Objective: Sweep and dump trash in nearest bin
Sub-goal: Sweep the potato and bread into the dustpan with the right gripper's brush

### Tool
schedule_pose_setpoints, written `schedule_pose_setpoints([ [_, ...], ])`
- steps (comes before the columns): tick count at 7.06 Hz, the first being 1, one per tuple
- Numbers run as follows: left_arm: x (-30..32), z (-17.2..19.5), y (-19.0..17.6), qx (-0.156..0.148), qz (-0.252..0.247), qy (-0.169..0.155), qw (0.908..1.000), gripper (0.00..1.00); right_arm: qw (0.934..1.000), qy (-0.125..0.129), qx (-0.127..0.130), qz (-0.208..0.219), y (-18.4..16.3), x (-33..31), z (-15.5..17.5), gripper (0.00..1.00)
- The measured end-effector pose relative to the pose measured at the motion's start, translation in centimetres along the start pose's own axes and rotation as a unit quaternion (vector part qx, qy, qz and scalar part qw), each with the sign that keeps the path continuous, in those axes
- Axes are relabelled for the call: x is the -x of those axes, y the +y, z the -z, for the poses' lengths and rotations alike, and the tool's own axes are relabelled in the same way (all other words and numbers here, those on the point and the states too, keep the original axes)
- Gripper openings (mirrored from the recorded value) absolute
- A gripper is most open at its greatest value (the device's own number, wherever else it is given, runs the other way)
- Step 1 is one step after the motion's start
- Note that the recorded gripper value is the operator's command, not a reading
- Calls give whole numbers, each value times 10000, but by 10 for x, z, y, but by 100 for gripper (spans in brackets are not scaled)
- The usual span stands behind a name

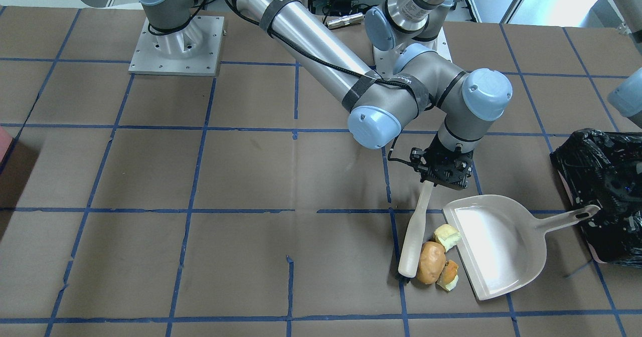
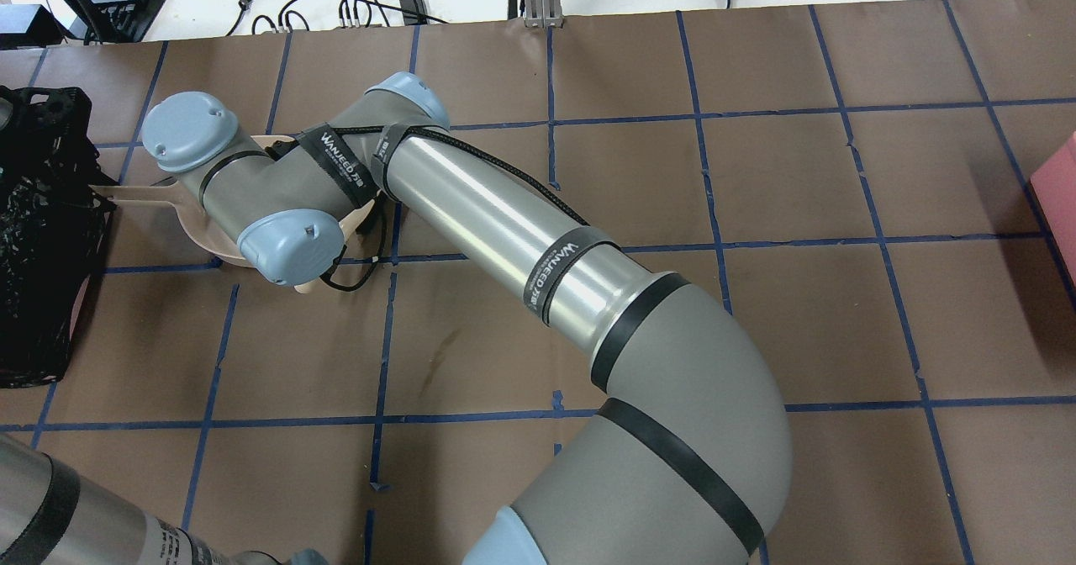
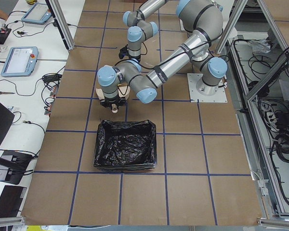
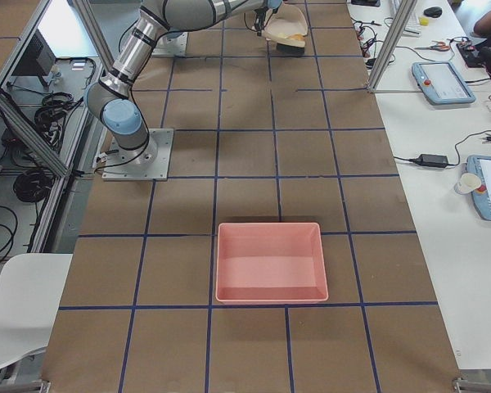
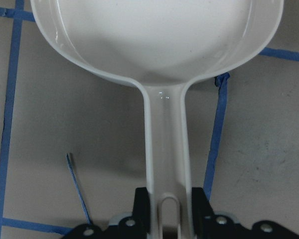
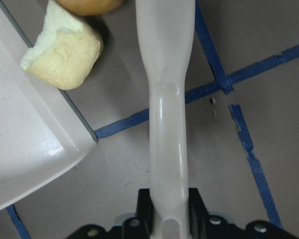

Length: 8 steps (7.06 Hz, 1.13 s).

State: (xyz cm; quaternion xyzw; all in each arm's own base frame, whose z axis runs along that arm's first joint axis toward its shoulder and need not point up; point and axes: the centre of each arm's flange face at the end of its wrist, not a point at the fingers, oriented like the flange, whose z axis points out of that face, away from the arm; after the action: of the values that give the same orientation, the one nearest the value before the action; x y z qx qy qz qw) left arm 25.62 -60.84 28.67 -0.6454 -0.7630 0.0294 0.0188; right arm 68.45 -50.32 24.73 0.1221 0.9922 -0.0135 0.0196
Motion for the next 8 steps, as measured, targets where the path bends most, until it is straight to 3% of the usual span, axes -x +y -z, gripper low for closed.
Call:
schedule_pose_setpoints([
  [1, 0, 1, 0, 3, 13, -9, 10000, 6, 9975, -20, 40, 708, -6, -2, -2, 2],
  [2, 0, 1, 0, 6, 26, -13, 10000, 6, 9873, -54, 101, 1584, -11, -4, -6, 1],
  [4, 0, 3, -1, 12, 33, -21, 10000, 6, 9523, -205, 213, 3037, -23, -7, -11, 1],
  [6, 0, 3, -2, 13, 28, -27, 10000, 6, 9149, -305, 211, 4020, -29, -9, -9, 0],
  [7, 0, 3, -2, 9, 27, -26, 10000, 6, 9002, -351, 145, 4338, -29, -9, -4, 0],
  [8, 0, 3, -2, 4, 25, -24, 10000, 6, 8919, -402, 79, 4503, -29, -8, 3, 1],
])
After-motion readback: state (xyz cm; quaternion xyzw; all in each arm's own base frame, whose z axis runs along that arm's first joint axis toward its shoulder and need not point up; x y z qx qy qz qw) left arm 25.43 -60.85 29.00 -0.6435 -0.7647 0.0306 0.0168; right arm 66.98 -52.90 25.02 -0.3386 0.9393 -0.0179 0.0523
